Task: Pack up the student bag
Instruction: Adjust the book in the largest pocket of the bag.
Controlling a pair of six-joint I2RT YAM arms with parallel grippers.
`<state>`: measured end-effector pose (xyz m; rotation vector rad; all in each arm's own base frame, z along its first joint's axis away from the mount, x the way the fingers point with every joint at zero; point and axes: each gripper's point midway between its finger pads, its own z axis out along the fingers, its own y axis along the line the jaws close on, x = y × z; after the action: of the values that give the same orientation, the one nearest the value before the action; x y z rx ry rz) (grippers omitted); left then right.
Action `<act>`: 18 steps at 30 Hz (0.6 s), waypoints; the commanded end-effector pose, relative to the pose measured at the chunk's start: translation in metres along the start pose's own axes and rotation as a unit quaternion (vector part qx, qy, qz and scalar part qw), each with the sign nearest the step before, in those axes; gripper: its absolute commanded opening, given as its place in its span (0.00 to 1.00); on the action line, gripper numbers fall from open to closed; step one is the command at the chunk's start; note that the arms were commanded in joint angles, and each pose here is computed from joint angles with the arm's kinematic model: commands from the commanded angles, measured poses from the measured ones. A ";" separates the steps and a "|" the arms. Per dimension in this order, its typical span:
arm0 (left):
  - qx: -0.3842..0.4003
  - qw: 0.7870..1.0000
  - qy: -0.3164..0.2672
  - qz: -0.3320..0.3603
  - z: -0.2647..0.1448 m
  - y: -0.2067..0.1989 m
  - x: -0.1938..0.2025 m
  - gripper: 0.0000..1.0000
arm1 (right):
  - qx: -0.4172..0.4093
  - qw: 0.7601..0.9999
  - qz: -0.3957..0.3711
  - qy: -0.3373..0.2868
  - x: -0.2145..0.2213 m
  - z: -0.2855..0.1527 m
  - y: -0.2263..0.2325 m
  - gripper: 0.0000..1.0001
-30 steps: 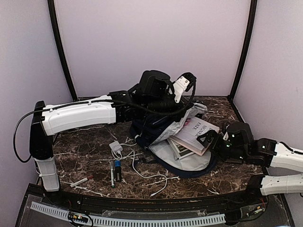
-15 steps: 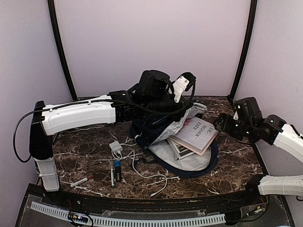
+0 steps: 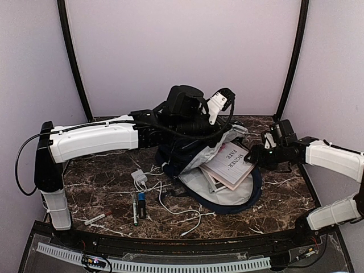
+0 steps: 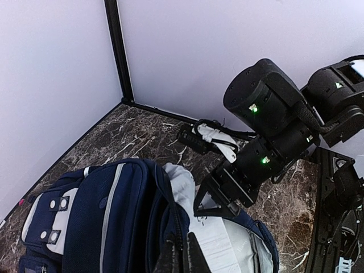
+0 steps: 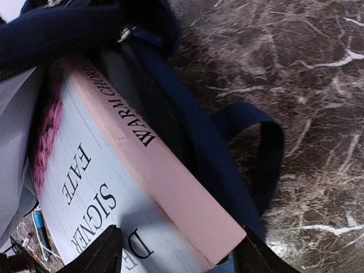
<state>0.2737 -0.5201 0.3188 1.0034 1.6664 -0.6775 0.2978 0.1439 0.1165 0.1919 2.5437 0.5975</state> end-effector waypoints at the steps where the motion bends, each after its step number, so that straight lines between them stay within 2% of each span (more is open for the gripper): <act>1: 0.009 0.994 -0.110 -0.002 -0.042 0.001 -0.079 0.00 | -0.098 0.995 -0.027 -0.022 0.002 0.008 0.066 0.63; 6: 0.015 0.994 -0.105 -0.005 -0.039 -0.001 -0.076 0.00 | -0.148 0.988 -0.005 -0.038 0.015 0.014 0.101 0.65; 12: 0.017 0.995 -0.094 -0.007 -0.036 -0.002 -0.069 0.00 | -0.153 0.988 0.010 -0.032 0.018 0.021 0.104 0.67; 15: 0.015 0.996 -0.089 -0.006 -0.036 -0.002 -0.065 0.00 | -0.148 0.989 0.010 -0.021 0.023 0.018 0.101 0.73; 18: 0.010 0.997 -0.076 -0.004 -0.036 0.000 -0.052 0.00 | -0.102 0.994 0.001 -0.045 0.016 -0.001 0.085 0.82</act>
<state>0.2741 -0.5195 0.3173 1.0113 1.6703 -0.6858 0.2792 0.2225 0.1073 0.1714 2.5022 0.8032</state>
